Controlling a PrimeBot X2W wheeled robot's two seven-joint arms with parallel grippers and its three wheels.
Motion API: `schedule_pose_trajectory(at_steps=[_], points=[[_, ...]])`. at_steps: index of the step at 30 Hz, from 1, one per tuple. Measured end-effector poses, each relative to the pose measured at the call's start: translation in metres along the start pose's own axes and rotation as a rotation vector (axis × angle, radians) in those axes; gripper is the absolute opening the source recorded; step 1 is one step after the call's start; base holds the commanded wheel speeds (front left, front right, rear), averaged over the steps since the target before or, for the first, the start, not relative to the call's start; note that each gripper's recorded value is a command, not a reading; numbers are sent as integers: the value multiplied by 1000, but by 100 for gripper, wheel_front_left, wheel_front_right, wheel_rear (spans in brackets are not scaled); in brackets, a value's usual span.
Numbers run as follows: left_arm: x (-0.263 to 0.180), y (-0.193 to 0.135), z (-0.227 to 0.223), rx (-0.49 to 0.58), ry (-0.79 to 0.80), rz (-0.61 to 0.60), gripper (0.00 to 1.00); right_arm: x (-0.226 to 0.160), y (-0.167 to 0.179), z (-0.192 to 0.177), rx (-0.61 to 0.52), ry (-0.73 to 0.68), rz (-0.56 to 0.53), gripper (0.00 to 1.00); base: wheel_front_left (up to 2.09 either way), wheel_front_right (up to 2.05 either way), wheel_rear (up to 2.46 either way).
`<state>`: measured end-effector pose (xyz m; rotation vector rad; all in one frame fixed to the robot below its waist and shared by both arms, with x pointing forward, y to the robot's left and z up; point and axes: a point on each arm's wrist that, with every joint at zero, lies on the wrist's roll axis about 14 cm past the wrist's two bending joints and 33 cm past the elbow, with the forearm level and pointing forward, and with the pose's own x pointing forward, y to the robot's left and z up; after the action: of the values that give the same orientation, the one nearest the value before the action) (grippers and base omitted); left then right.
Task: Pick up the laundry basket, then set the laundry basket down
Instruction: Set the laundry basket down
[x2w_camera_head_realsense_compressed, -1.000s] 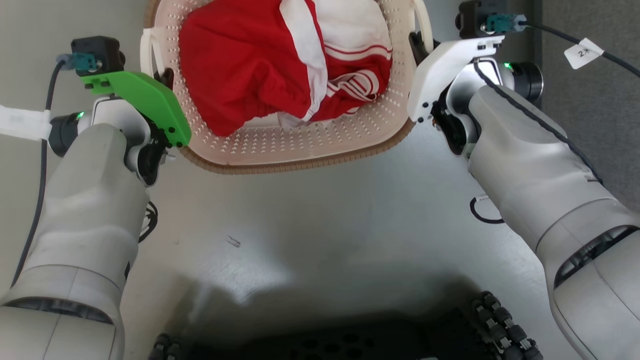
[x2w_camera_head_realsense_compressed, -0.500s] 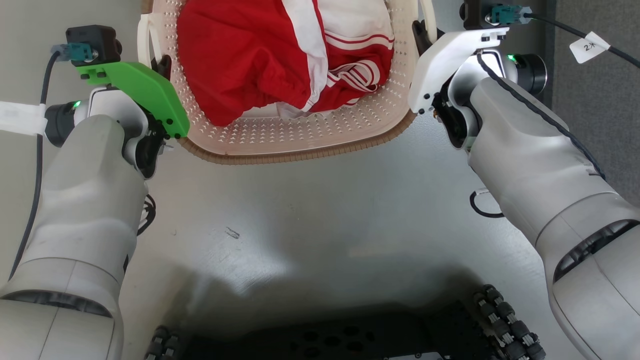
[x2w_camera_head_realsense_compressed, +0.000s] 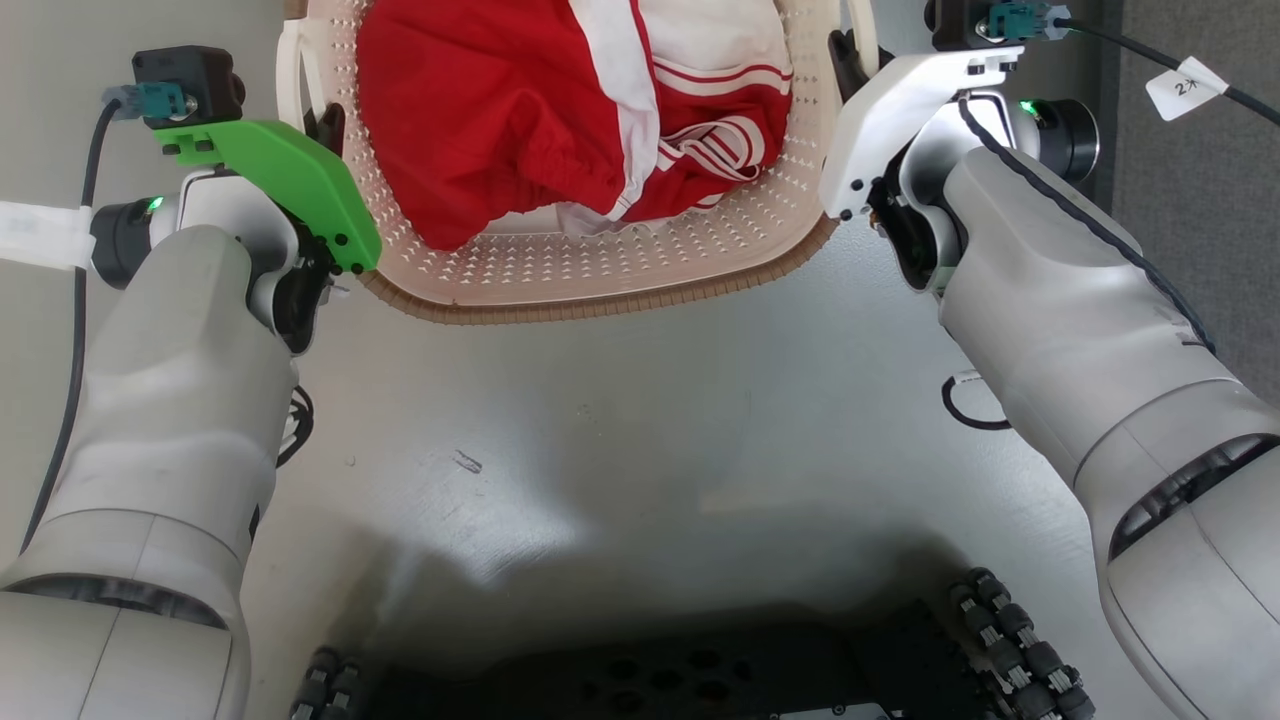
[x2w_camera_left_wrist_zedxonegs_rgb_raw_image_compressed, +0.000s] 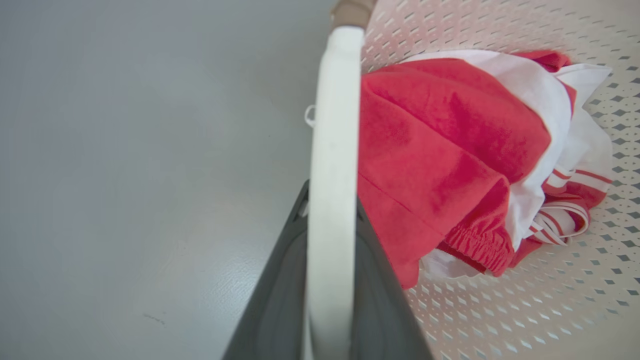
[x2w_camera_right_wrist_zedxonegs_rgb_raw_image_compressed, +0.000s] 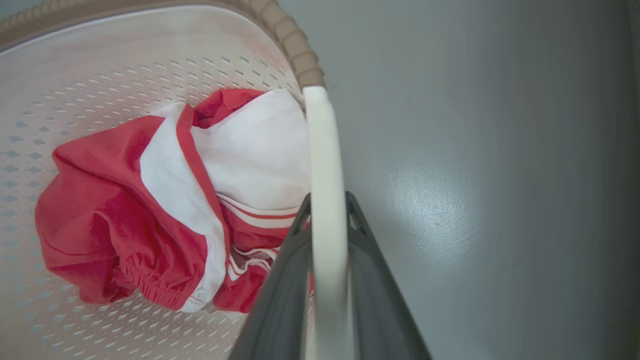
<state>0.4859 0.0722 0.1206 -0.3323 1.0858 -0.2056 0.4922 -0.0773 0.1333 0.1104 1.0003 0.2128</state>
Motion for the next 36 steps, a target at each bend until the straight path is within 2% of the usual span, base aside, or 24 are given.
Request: schedule_pose_trajectory(at_steps=[2, 3, 4, 5, 6, 7, 8, 11, 12, 14, 17, 18, 28, 36], points=[[0, 1, 0, 1, 1, 2, 37, 0, 0, 0, 8, 0, 1, 0, 0, 0, 0], [0, 2, -1, 2, 0, 5, 42, 0, 0, 0, 15, 1, -1, 0, 0, 0, 0], [-1, 3, -1, 3, 3, 8, 50, 0, 0, 0, 20, 2, 0, 4, 0, 0, 0], [-1, 3, -1, 3, 3, 8, 72, 0, 0, 0, 20, 2, 0, 29, 0, 0, 0], [-1, 4, -2, 3, 6, 10, 94, 1, 0, 0, 28, 2, 7, 33, 0, 0, 0], [-1, 5, -3, 4, 8, 13, 100, 1, -1, 0, 30, 7, 6, 38, 0, 0, 0], [-1, 7, -3, 4, 9, 16, 100, 1, -2, -1, 32, 10, 5, 47, 0, 0, 0], [-2, 11, -2, 7, 5, 24, 100, 1, -4, 0, 27, 12, 11, 49, 0, 0, 0], [-2, 10, -2, 7, 5, 22, 100, 1, -3, 0, 29, 13, 15, 55, 0, 0, 0], [-2, 10, -1, 8, 3, 22, 100, 1, -3, 1, 34, 15, 23, 76, 0, 0, 0], [-3, 11, 1, 9, -6, 24, 100, 2, -3, 4, 44, 9, 37, 90, 0, 0, 0], [-3, 12, 1, 8, -8, 25, 100, 2, -1, 4, 40, 10, 47, 100, 0, 0, 0], [-3, 10, 5, -2, -23, 16, 100, 2, 18, 7, 31, 9, 108, 100, 0, 0, 0], [-10, 2, 15, 20, -49, 5, 100, -7, 19, 7, 16, -1, 108, 100, 0, 0, 0]])
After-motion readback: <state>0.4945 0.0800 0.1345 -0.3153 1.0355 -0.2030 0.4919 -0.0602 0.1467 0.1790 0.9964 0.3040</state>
